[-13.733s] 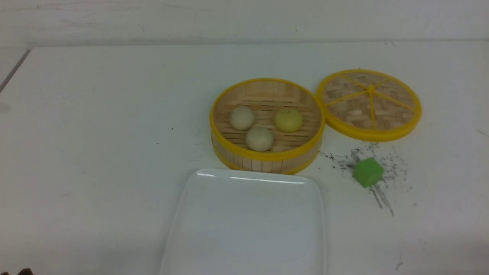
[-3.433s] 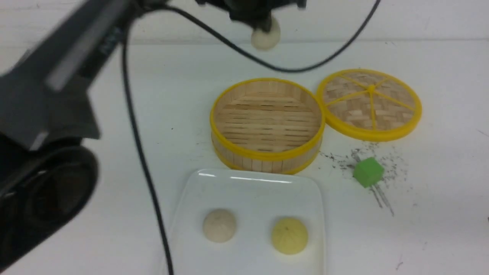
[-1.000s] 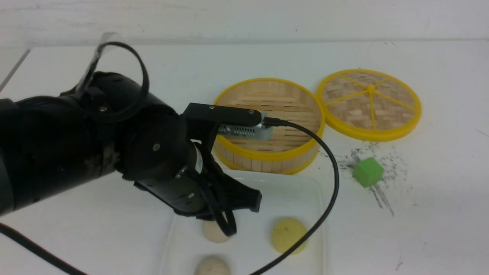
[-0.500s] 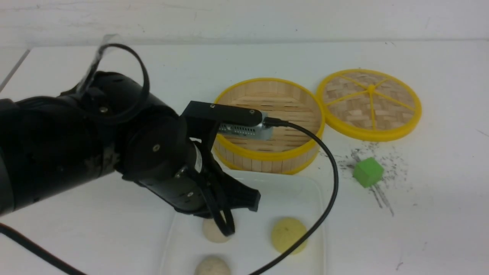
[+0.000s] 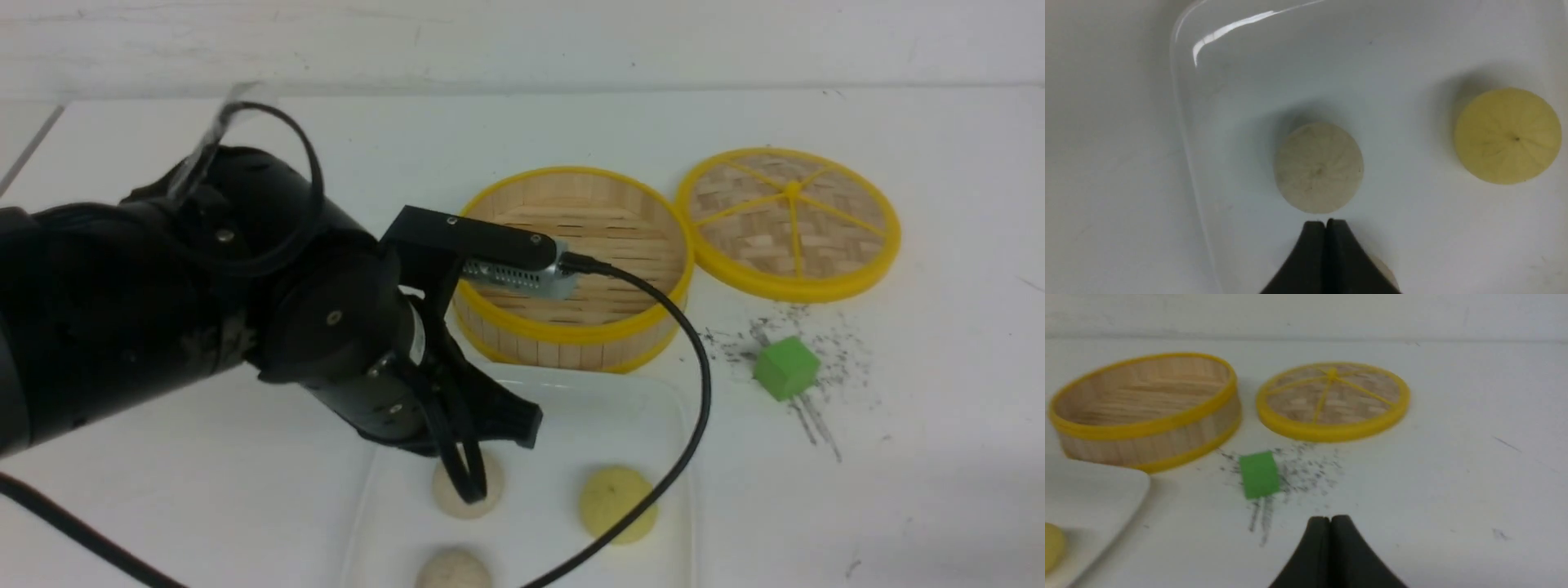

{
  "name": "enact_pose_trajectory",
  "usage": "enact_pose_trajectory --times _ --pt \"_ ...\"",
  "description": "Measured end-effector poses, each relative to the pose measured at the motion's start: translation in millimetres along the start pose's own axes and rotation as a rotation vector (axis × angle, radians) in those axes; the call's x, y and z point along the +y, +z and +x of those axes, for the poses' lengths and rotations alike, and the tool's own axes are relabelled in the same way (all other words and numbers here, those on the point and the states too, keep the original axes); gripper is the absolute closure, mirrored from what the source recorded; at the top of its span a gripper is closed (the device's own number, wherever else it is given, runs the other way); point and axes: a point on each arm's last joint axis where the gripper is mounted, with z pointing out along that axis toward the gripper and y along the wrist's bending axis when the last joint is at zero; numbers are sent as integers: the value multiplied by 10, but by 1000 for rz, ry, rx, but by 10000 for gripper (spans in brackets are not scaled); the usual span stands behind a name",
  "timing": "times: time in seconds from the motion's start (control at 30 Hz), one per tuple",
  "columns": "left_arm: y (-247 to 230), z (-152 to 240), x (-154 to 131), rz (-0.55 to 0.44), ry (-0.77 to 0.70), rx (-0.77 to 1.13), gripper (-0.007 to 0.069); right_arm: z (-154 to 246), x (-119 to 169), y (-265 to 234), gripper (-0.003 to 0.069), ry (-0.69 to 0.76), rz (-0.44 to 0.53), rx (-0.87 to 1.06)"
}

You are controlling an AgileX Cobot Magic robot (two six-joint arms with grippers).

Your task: Put the steamed buns into the plate on the white tablecloth.

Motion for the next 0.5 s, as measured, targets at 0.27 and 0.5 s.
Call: enact_pose_trajectory --times 0.27,0.5 --pt "-682 -107 158 -65 21 -126 622 331 -87 56 652 -17 109 114" --pt "-1395 117 436 -141 4 -253 622 332 -104 50 644 -9 142 123"
